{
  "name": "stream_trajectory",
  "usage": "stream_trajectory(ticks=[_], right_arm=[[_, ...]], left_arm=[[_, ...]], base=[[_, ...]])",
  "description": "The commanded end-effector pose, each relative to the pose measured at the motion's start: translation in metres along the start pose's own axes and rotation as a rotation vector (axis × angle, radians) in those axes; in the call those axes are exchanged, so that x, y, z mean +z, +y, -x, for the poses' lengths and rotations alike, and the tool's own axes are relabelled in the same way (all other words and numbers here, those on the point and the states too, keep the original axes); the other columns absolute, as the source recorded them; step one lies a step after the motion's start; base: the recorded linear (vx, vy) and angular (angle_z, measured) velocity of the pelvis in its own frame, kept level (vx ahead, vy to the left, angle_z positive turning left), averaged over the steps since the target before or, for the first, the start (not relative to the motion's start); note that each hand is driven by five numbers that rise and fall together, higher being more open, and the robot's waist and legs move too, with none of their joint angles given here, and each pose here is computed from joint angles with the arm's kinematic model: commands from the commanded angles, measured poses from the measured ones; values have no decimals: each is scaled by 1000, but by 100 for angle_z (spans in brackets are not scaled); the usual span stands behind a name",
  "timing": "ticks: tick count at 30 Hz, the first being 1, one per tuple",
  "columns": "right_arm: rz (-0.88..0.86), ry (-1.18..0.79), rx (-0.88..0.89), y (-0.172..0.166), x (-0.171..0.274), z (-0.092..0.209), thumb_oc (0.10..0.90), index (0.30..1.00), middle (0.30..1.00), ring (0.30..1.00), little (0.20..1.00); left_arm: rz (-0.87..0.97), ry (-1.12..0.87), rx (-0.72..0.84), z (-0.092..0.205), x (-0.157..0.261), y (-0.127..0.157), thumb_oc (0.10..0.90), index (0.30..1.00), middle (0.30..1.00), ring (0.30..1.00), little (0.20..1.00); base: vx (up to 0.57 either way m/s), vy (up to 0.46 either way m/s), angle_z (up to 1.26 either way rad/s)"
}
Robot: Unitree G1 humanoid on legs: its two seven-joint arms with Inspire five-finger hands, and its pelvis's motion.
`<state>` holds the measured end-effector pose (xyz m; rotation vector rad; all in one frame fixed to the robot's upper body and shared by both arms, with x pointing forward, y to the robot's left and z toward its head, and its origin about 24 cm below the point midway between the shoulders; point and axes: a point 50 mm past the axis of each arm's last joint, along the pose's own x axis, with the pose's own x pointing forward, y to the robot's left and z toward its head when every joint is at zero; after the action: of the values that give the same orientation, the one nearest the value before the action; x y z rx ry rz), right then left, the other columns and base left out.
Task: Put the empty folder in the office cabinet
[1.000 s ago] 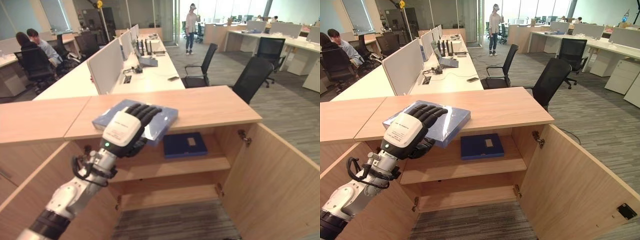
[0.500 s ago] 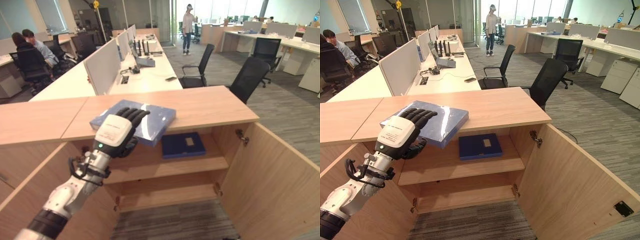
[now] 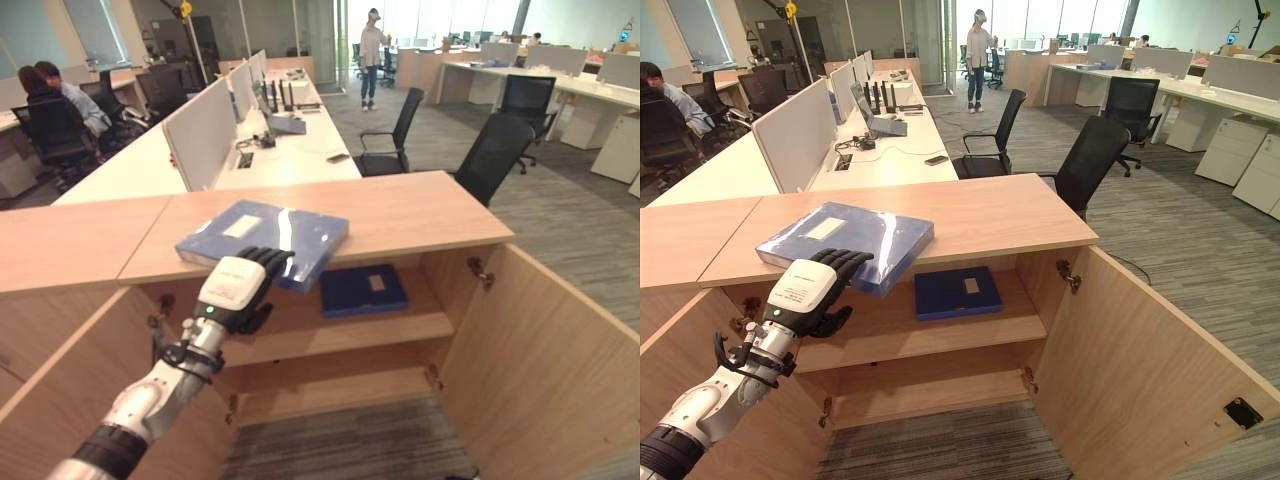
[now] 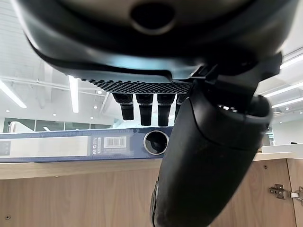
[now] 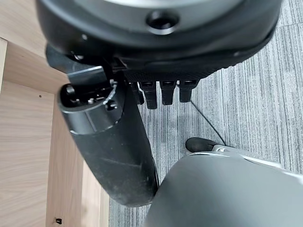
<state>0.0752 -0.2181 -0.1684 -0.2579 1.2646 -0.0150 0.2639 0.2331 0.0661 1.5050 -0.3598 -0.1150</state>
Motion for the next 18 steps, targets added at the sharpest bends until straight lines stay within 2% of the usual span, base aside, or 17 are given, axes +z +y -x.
stream_trajectory(ticks=[1, 18], right_arm=[[45, -35, -10, -4, 15, -2, 800, 900, 900, 900, 900], [66, -37, -23, -7, 16, -2, 800, 900, 900, 900, 900]], left_arm=[[-45, 3, 277, -51, -8, 60, 800, 900, 900, 900, 900], [-126, 112, 201, -71, -22, 38, 800, 900, 900, 900, 900]], base=[[-9, -1, -7], [-1, -1, -1]])
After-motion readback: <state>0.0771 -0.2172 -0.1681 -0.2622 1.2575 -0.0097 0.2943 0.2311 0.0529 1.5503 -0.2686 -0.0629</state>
